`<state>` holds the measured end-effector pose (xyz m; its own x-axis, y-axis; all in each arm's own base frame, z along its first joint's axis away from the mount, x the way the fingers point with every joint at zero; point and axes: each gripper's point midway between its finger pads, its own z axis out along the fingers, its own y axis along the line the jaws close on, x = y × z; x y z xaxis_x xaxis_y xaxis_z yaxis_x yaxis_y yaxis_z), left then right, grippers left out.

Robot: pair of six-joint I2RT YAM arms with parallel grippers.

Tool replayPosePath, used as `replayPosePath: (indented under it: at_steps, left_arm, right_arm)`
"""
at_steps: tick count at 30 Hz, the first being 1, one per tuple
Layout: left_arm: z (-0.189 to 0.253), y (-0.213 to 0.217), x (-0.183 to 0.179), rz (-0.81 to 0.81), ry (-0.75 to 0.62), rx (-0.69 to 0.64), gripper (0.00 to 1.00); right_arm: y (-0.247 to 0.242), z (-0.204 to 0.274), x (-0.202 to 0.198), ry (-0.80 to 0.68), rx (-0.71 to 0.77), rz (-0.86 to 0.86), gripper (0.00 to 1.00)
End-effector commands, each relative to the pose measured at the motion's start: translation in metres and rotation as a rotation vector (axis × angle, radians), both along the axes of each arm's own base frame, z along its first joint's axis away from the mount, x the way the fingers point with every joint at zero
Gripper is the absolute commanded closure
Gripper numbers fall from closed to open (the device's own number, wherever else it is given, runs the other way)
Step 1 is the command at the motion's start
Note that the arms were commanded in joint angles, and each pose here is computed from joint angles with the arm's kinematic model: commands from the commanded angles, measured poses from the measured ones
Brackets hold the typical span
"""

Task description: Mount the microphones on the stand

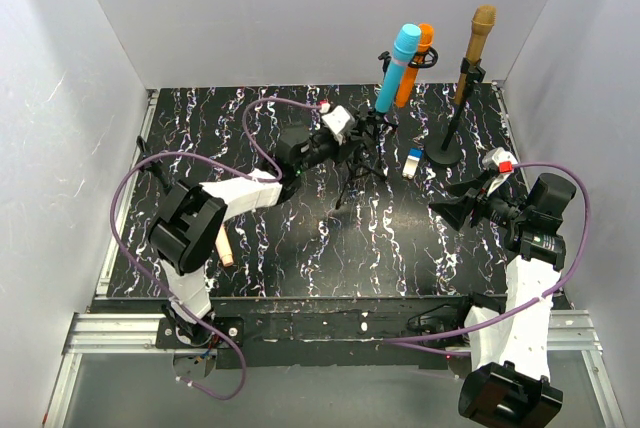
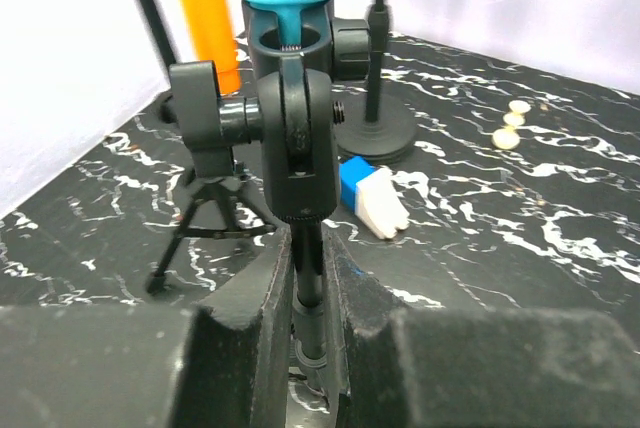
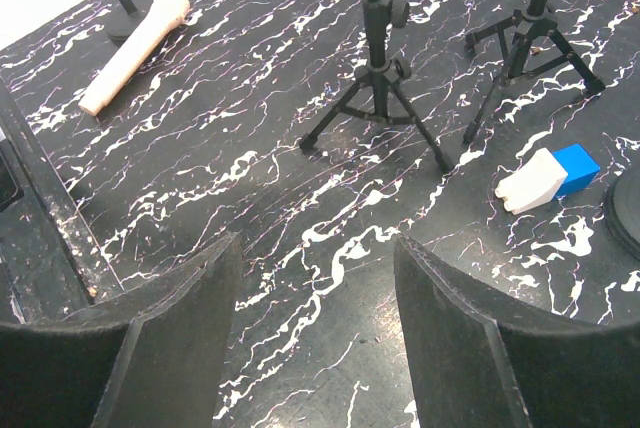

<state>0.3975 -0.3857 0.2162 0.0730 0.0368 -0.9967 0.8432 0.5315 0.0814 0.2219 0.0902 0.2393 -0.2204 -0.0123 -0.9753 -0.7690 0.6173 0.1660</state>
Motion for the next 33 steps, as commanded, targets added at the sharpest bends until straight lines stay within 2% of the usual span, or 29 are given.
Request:
replayPosePath:
  at_steps: [1,8,16,33]
  left_arm:
    - [0.021,0.017,0.038,0.068,-0.073,-0.005,1.00]
    - [0.011,0.020,0.058,0.077,-0.060,0.008,1.00]
    - [0.000,0.023,0.060,0.092,-0.031,0.006,0.98]
    - [0.028,0.036,0.040,0.100,-0.035,-0.039,0.51]
  right_arm:
    - [0.000,0.007,0.000,-0.014,0.005,0.004,0.31]
    - [0.000,0.006,0.000,-0.012,0.006,0.004,0.31]
    - [0.000,0.006,0.001,-0.011,0.006,0.004,0.31]
    - [0.000,0.007,0.000,-0.017,0.009,0.008,0.31]
